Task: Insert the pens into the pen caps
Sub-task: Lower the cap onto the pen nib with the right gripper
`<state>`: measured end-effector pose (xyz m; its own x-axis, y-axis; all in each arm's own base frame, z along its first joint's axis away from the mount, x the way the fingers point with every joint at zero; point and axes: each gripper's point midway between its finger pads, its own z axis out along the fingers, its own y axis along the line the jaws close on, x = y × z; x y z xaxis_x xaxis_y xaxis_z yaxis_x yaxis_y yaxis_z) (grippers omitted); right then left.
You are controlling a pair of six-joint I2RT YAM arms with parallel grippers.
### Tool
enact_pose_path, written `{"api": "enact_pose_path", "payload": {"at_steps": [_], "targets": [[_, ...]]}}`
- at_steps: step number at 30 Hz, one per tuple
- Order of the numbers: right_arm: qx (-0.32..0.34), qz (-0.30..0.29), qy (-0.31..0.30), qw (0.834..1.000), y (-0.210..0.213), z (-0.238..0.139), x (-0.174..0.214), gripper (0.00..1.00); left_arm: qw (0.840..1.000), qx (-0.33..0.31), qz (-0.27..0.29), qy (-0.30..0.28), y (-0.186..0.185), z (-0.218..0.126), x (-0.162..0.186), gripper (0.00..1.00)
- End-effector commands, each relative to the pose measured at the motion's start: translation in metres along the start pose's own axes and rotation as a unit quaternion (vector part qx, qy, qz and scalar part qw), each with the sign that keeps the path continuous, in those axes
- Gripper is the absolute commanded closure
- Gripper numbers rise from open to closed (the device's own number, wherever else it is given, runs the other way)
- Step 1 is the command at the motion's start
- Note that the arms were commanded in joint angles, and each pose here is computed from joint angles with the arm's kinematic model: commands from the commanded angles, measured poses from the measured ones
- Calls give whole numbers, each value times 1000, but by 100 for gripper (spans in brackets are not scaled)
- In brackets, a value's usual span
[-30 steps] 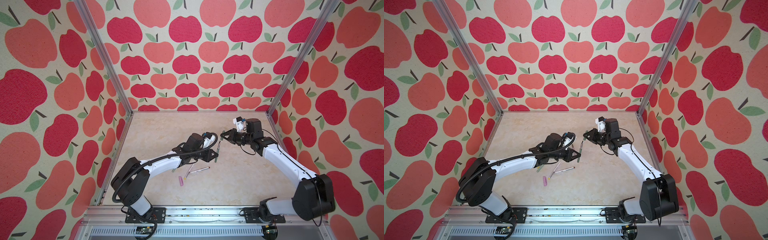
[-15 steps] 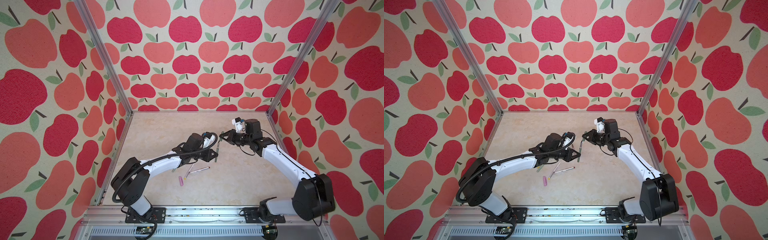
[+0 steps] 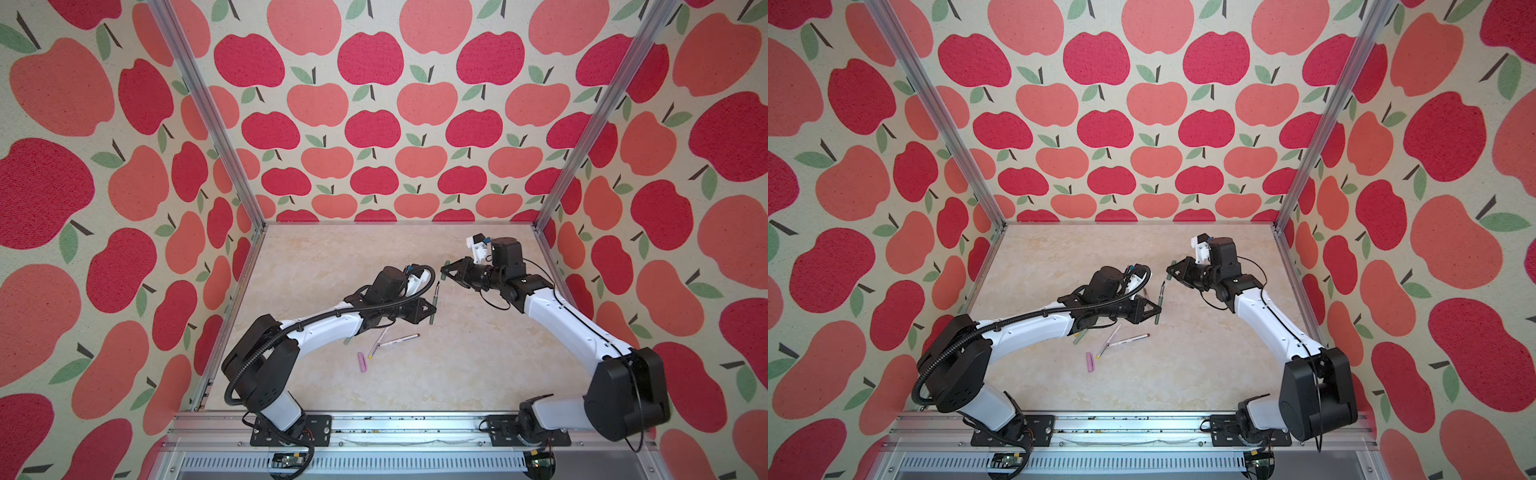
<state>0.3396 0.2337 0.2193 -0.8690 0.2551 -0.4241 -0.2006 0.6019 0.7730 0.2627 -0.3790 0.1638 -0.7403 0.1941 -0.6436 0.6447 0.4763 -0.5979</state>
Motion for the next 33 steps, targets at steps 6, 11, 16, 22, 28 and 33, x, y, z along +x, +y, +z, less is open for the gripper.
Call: {"api": "enact_pose_path", "payload": {"at_steps": [6,11,16,22,28,33], "targets": [[-11,-3,0,1000,7,7,-6,94,1000,-2,-3,0,4,4,3,100],[-13,-5,4,1000,9,9,-2,94,1000,-2,-4,1,4,5,3,100],[-17,-9,-1,1000,14,7,-5,94,1000,-3,-6,2,5,5,5,100],[-20,-11,-3,1000,18,3,-5,95,1000,-4,-6,2,6,5,6,100],[-20,-14,-3,1000,19,1,-4,95,1000,-3,-8,2,7,6,7,100],[-18,-13,8,1000,16,6,4,95,1000,-3,-7,-1,6,5,5,100]]}}
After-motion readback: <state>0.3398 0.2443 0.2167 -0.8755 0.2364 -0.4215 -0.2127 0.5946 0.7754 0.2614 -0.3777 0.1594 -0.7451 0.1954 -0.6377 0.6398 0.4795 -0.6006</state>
